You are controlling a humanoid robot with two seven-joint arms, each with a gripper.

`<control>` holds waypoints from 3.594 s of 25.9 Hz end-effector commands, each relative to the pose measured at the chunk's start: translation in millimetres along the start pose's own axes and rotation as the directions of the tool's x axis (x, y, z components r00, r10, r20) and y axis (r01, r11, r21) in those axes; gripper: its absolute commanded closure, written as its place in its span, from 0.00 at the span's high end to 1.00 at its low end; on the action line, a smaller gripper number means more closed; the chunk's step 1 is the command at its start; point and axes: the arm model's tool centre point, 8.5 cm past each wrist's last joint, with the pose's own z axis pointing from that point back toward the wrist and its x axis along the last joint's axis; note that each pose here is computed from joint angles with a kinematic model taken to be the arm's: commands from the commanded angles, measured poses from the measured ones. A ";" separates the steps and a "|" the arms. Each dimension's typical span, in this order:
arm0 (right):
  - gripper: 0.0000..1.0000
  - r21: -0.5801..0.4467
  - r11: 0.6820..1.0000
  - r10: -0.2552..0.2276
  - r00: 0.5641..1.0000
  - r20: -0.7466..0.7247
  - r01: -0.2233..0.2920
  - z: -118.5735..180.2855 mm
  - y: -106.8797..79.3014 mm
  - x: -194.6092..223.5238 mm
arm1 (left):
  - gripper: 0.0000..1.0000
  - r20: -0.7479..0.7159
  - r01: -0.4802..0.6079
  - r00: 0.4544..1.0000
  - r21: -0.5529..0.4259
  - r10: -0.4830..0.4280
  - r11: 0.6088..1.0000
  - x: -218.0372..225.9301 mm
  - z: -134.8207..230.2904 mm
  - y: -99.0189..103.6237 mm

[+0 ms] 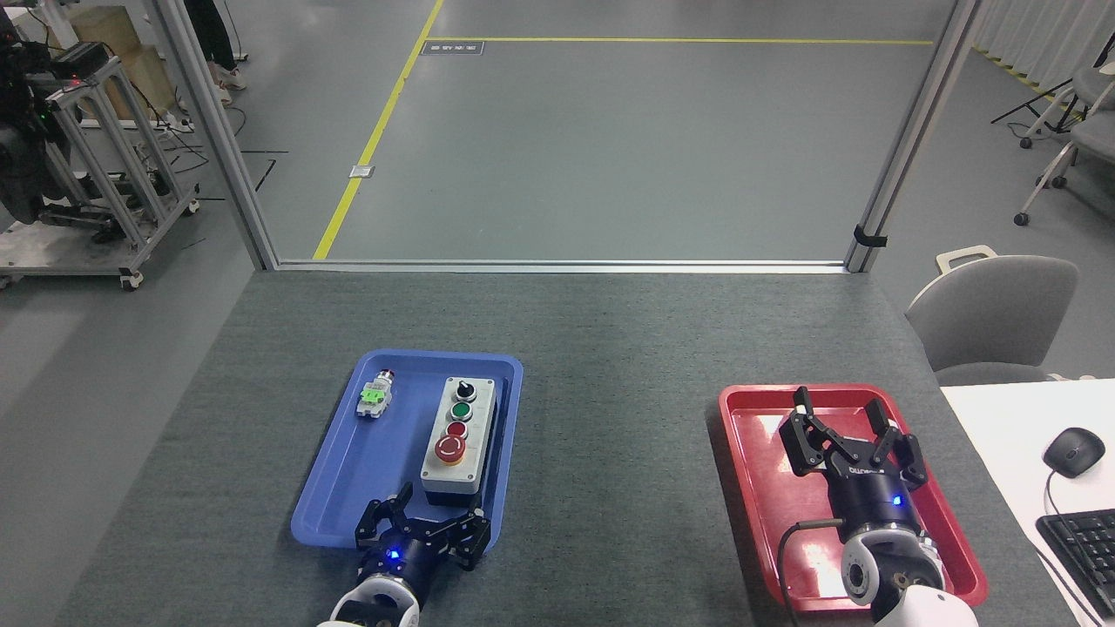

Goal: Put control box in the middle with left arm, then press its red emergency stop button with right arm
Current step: 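Close the left gripper on the near end of the gray control box, then carry the control box off the blue tray to the table middle, then release the box and withdraw the left gripper beside the blue tray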

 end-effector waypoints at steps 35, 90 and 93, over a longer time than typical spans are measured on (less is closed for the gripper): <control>1.00 0.002 1.000 0.003 1.000 0.000 -0.003 -1.3 -1.5 -1.5 | 0.00 -0.005 -0.019 1.000 0.039 0.019 0.999 -11.2 -48.6 42.2; 1.00 -0.018 1.000 0.012 0.996 -0.083 -0.013 -6.3 -9.4 -10.1 | 0.99 0.329 0.209 0.913 0.132 -0.241 0.969 192.6 -24.0 43.3; 1.00 -0.020 1.000 0.013 0.996 -0.083 -0.015 -6.3 -9.5 -10.1 | 0.99 0.345 0.147 0.922 0.104 -0.175 0.984 176.9 -19.1 37.9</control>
